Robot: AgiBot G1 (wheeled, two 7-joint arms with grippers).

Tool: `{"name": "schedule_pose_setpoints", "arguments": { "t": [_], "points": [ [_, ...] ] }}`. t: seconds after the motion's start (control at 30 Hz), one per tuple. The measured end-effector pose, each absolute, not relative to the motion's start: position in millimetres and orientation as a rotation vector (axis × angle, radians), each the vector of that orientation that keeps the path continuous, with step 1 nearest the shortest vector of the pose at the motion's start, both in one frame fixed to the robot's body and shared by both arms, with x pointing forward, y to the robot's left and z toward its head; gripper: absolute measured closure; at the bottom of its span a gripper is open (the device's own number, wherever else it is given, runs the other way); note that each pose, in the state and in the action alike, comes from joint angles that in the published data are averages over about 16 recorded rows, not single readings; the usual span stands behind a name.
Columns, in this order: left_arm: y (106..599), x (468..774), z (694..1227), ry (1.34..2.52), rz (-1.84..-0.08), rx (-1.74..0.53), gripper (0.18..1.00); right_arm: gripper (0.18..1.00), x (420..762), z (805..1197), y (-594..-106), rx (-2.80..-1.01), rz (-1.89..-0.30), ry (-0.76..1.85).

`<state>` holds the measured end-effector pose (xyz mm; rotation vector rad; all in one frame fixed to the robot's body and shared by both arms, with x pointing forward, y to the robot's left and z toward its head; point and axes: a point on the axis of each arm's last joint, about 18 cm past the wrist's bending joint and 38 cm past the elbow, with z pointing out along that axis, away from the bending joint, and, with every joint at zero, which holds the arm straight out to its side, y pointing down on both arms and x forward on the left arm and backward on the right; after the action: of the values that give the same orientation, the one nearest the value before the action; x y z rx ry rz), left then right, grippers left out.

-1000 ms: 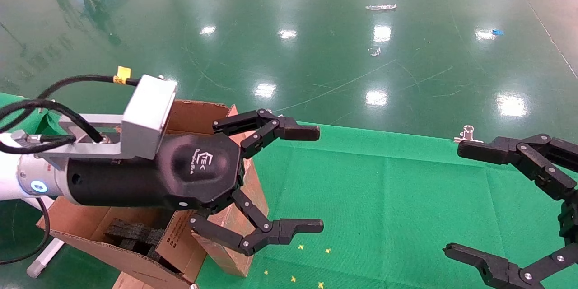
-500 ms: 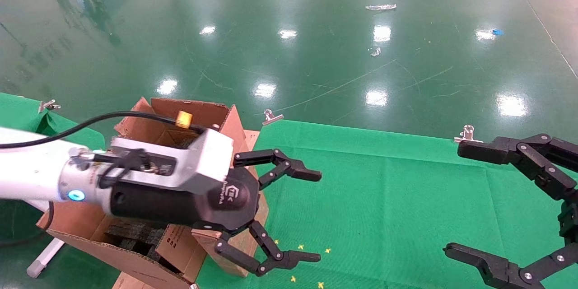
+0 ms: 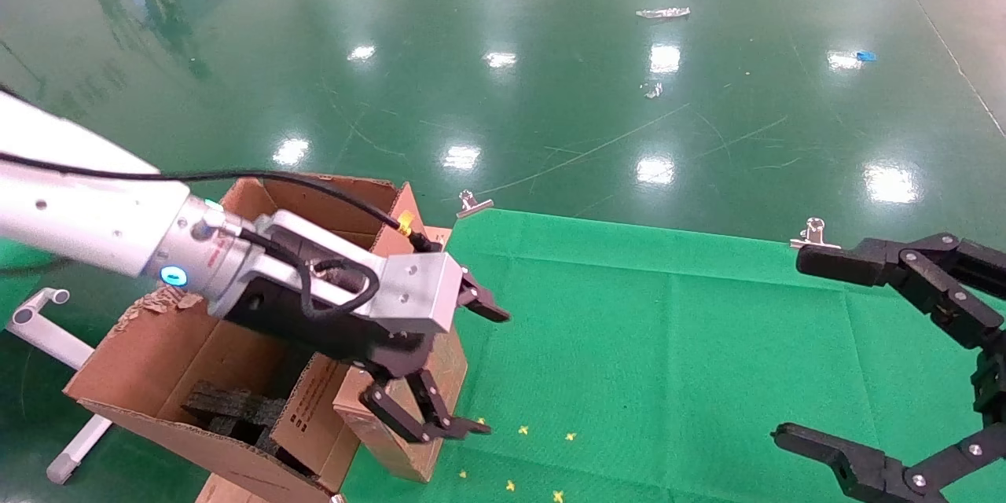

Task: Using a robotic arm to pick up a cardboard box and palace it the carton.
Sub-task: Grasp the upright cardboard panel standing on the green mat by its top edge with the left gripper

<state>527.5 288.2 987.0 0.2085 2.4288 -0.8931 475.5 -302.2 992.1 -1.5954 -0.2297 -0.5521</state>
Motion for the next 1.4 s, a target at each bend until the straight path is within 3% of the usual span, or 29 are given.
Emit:
{"name": "schedule_pose_setpoints", "arguments": {
  "t": [0.37, 0.73, 1.13, 1.4],
  "points": [
    [311.0, 530.1, 1013.4, 2.515, -0.591, -0.002, 0.184, 0.179, 475.5, 992.1, -302.2, -1.595, -0.552, -0.230],
    [323.2, 535.8, 1017.0, 2.559, -0.405, -0.115, 0.184, 0.179, 475.5, 992.1, -302.2, -1.595, -0.552, -0.230],
    [322.6, 557.8, 1012.3, 2.596, -0.421, -0.194, 0.184, 0.179, 475.5, 992.1, -302.2, -1.595, -0.552, -0.230],
    [329.8, 571.1, 1010.7, 2.608, -0.524, -0.483, 0.184, 0.179, 475.5, 992.1, -302.2, -1.595, -0.552, -0.230]
  ]
}}
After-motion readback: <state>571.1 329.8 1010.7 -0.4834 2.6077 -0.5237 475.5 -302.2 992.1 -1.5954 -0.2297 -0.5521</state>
